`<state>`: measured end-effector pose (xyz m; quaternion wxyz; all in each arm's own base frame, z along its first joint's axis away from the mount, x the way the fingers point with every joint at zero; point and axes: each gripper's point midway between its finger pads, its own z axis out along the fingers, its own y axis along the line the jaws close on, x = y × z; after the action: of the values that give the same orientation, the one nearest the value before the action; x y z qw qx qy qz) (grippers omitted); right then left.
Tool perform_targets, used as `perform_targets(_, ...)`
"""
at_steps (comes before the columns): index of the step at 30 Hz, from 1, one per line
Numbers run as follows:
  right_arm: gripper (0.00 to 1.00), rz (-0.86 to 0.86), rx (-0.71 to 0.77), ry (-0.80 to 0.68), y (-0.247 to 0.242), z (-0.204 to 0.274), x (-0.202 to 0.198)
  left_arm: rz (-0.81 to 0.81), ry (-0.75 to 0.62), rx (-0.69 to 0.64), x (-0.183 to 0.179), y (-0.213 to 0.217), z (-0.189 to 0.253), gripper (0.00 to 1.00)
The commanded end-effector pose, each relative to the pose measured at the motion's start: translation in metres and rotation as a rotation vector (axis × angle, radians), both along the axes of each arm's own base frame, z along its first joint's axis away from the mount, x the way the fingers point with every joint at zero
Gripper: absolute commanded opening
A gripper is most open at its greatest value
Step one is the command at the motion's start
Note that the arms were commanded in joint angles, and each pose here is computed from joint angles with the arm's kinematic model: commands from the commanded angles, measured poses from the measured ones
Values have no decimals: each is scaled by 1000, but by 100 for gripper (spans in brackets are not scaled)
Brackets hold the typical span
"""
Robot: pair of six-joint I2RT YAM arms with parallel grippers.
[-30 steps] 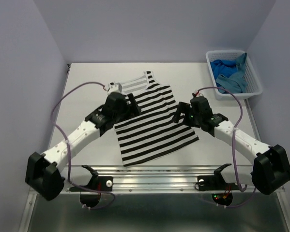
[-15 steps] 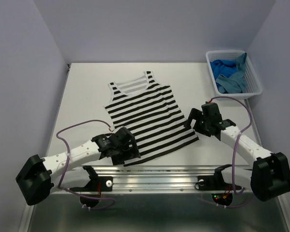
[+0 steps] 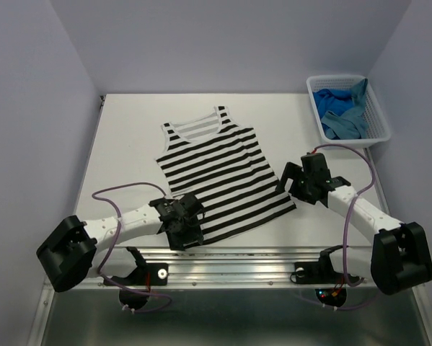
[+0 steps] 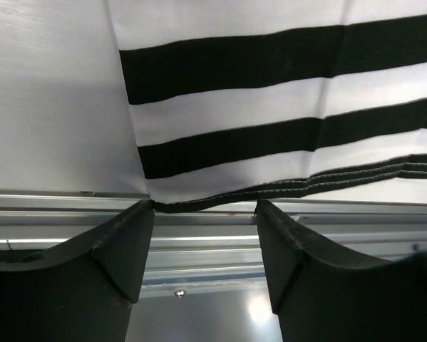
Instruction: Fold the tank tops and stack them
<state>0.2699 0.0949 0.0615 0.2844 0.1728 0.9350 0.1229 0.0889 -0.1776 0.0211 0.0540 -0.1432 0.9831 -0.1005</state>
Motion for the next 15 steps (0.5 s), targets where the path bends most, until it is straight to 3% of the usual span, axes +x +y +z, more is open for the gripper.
perform_targets(1,100,-6,-11,-18,-5,5,6,-9,23,25,-3,0,-11,62)
perform_targets(2,100,-6,-12,-15,-5,4,6,-13,28,39,-2,1,-12,49)
perform_targets(5,100,-8,-18,1,-6,-1,5,-19,16,50,1,1,-6,34)
perform_targets(7,100,-9,-24,17,-7,-6,2,-18,11,43,2,0,-2,33)
perform_targets(10,100,-19,-37,51,-9,-17,-3,-11,10,20,1,-3,3,25)
perform_targets(11,100,-28,-43,61,-11,-20,-4,-4,8,10,0,-3,4,18)
perform_targets(15,97,-9,-20,106,-6,-30,-13,5,18,-32,-5,-5,2,13)
